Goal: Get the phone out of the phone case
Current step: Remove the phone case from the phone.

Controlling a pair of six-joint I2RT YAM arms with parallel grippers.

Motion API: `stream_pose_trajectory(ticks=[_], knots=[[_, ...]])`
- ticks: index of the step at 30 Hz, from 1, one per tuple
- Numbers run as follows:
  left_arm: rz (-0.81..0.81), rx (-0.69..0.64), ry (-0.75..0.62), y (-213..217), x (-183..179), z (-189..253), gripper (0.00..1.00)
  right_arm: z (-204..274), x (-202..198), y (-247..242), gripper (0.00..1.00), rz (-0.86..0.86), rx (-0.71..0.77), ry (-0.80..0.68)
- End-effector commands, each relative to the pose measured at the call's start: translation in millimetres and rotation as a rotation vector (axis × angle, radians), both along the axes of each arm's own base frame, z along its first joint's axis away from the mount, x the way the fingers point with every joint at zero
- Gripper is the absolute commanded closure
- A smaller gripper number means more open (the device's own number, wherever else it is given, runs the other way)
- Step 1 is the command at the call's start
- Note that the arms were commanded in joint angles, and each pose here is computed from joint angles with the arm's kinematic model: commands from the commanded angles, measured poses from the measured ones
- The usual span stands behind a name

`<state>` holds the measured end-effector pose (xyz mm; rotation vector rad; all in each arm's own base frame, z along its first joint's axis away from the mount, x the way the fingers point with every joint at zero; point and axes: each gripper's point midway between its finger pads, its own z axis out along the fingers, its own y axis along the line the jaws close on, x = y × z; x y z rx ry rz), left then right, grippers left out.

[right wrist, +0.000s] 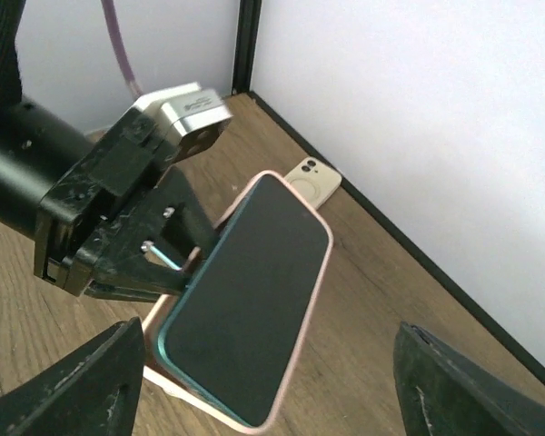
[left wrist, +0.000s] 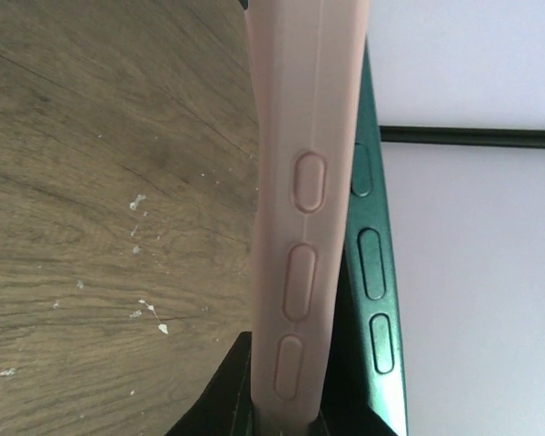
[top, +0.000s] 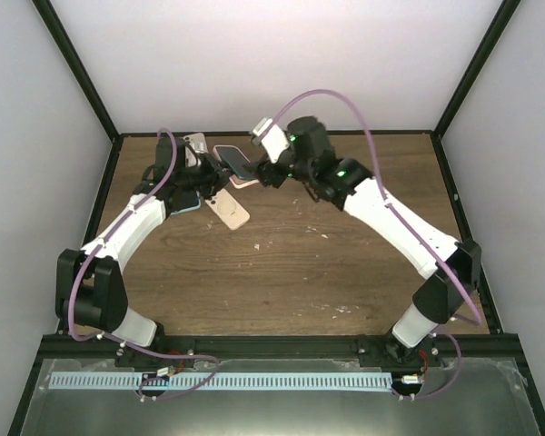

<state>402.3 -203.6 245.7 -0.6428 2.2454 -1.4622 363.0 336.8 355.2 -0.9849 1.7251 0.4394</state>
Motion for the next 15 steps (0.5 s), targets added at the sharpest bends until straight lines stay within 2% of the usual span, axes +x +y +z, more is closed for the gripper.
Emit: stream_pose_trajectory(ticks=[1, 7, 15], knots=[[0.036, -0.008, -0.032, 3, 8, 21, 1.0, -15, 4, 20, 0.29, -0.075, -0.111, -0.122], [0.041, -0.006, -0.034, 4, 7, 22, 1.0, -35, -9, 48, 0.31, -0.05, -0.167, -0.165], [0.038, -0.005, -0.045, 4, 7, 24, 1.0, -49, 1, 46, 0.42, -0.101, -0.211, -0.184]])
